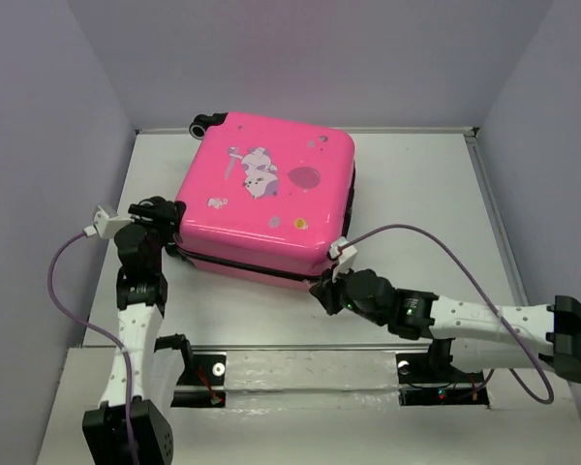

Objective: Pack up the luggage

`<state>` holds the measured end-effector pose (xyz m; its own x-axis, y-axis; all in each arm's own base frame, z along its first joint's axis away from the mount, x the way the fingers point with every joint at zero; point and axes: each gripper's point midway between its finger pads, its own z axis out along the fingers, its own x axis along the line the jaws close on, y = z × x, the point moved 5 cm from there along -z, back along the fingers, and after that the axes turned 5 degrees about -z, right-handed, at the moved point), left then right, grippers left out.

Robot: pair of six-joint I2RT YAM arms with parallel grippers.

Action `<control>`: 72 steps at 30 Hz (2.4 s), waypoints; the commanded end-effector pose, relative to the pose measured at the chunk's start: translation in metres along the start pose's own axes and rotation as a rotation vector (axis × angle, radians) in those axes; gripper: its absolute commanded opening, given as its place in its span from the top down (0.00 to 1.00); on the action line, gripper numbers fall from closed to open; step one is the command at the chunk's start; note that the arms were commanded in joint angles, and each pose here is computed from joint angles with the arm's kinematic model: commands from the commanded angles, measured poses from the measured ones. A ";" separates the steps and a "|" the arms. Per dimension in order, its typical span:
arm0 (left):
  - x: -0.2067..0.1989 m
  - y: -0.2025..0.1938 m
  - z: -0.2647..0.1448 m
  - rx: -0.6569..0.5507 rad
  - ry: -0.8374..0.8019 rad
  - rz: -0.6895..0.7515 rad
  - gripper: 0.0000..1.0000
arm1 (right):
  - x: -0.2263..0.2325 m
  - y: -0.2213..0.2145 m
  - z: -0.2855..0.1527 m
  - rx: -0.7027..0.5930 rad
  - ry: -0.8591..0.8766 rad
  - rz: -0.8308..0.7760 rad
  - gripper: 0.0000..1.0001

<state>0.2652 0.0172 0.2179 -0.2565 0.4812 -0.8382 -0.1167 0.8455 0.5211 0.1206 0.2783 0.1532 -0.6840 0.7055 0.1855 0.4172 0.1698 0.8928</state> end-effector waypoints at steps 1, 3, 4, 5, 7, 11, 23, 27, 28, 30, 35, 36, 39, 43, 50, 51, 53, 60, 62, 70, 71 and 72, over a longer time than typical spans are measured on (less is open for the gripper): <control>-0.068 0.008 0.010 0.061 -0.221 0.020 0.94 | 0.012 0.047 -0.021 -0.140 0.194 0.071 0.93; -0.065 0.005 0.019 0.075 -0.198 0.024 0.94 | 0.018 0.043 -0.021 -0.111 0.239 0.075 0.93; -0.065 0.004 0.023 0.086 -0.194 0.028 0.94 | 0.024 0.035 -0.017 -0.068 0.277 0.074 0.93; -0.060 -0.001 0.026 0.107 -0.183 0.030 0.94 | 0.029 0.036 -0.013 -0.074 0.306 0.095 0.93; -0.051 -0.014 0.024 0.146 -0.196 0.006 0.94 | 0.042 0.031 -0.004 -0.054 0.340 0.095 0.93; -0.029 -0.032 0.018 0.193 -0.177 0.004 0.94 | 0.074 0.022 0.034 0.005 0.318 0.033 0.93; -0.016 -0.058 -0.004 0.248 -0.206 0.027 0.94 | 0.081 0.058 0.070 -0.047 0.116 0.037 0.79; -0.022 -0.055 -0.004 0.244 -0.219 0.021 0.94 | 0.061 0.015 0.042 0.056 0.045 0.091 0.49; -0.024 -0.054 -0.004 0.238 -0.223 0.021 0.94 | 0.050 -0.011 0.034 0.101 0.014 0.089 0.46; -0.025 -0.052 -0.005 0.232 -0.229 0.024 0.94 | 0.035 -0.023 0.019 0.101 -0.052 0.159 0.45; -0.029 -0.050 -0.008 0.224 -0.245 0.021 0.94 | -0.008 -0.055 -0.004 0.104 -0.224 0.222 0.44; -0.030 -0.049 -0.008 0.224 -0.248 0.024 0.94 | -0.012 -0.051 -0.007 0.086 -0.241 0.223 0.40; -0.029 -0.051 -0.009 0.232 -0.250 0.029 0.94 | -0.029 -0.040 -0.006 0.019 -0.348 0.222 0.38; -0.023 -0.057 -0.011 0.239 -0.240 0.032 0.94 | -0.039 -0.008 0.000 -0.125 -0.404 0.190 0.40; -0.025 -0.070 -0.017 0.277 -0.253 0.043 0.94 | -0.032 0.044 0.008 -0.350 -0.329 0.123 0.44; -0.025 -0.071 -0.017 0.279 -0.256 0.045 0.94 | -0.028 0.049 0.011 -0.372 -0.301 0.128 0.44; -0.025 -0.074 -0.018 0.282 -0.256 0.050 0.94 | -0.026 0.050 0.013 -0.386 -0.297 0.130 0.44; -0.023 -0.083 -0.024 0.303 -0.261 0.052 0.94 | -0.045 0.049 0.018 -0.439 -0.436 0.121 0.55; -0.021 -0.084 -0.025 0.307 -0.257 0.056 0.94 | -0.048 0.049 0.017 -0.442 -0.462 0.115 0.55; -0.025 -0.083 -0.029 0.311 -0.270 0.056 0.94 | -0.069 0.041 0.015 -0.434 -0.552 0.146 0.55; -0.026 -0.082 -0.029 0.304 -0.272 0.058 0.94 | -0.075 0.041 0.015 -0.433 -0.565 0.151 0.56; -0.026 -0.082 -0.029 0.303 -0.272 0.060 0.94 | -0.078 0.042 0.016 -0.436 -0.567 0.153 0.60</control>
<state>0.2645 -0.0480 0.2062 -0.0829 0.4765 -0.8753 0.0467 0.8792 0.4742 0.1771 0.2456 0.1297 -0.2951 0.9554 0.0113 0.2286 0.0591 0.9717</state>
